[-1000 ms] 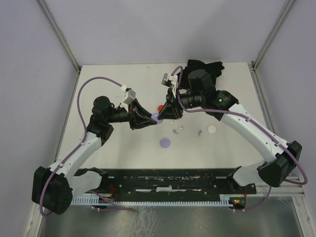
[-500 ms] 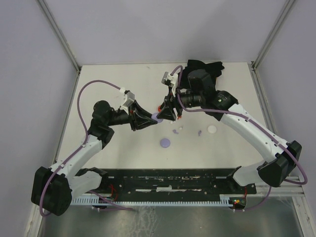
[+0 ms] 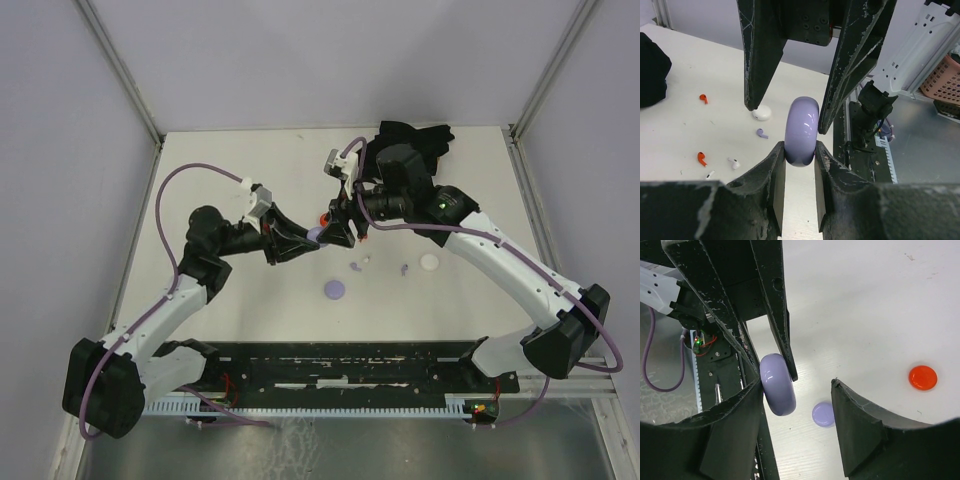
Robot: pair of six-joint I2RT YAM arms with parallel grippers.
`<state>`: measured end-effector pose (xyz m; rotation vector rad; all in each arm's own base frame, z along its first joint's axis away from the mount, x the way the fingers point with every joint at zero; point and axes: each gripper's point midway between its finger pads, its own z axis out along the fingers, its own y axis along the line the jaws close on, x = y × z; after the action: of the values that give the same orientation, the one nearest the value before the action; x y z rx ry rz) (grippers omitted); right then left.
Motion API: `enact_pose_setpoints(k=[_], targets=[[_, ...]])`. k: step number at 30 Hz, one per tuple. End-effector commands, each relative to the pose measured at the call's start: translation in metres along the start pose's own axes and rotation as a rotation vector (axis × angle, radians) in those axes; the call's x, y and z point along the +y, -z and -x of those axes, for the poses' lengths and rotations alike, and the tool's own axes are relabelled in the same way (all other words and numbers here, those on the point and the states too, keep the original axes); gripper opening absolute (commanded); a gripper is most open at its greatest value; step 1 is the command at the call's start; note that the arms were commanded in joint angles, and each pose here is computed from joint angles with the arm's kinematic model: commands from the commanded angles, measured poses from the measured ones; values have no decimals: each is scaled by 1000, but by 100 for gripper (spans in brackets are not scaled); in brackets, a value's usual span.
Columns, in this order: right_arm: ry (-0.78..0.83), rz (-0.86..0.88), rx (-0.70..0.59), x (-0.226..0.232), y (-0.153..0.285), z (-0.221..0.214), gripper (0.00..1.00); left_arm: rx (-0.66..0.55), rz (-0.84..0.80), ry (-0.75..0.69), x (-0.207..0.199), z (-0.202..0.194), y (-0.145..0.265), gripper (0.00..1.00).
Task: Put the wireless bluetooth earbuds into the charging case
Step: Open the charging case, then pick up the earbud from the center of the board.
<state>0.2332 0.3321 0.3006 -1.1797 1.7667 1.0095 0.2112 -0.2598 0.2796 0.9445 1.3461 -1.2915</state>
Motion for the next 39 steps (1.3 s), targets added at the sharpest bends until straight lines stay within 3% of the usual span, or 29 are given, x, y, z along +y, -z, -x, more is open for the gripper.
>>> enact_pose_setpoints(k=[1, 14, 25, 31, 39], targets=[[39, -71, -20, -12, 1, 7, 64, -22, -21, -44, -10, 9, 2, 3], [29, -182, -86, -26, 14, 28, 67, -14, 10, -130, -5, -5, 7, 3], [-110, -314, -13, -42, 23, 20, 75, -31, 151, -146, 19, -18, 13, 3], [-310, -547, 176, -69, 42, -38, 78, -77, 365, -176, 52, -21, 27, 3], [-496, -803, 488, -94, 65, -148, 77, -128, 441, -265, 59, -9, 37, 3]])
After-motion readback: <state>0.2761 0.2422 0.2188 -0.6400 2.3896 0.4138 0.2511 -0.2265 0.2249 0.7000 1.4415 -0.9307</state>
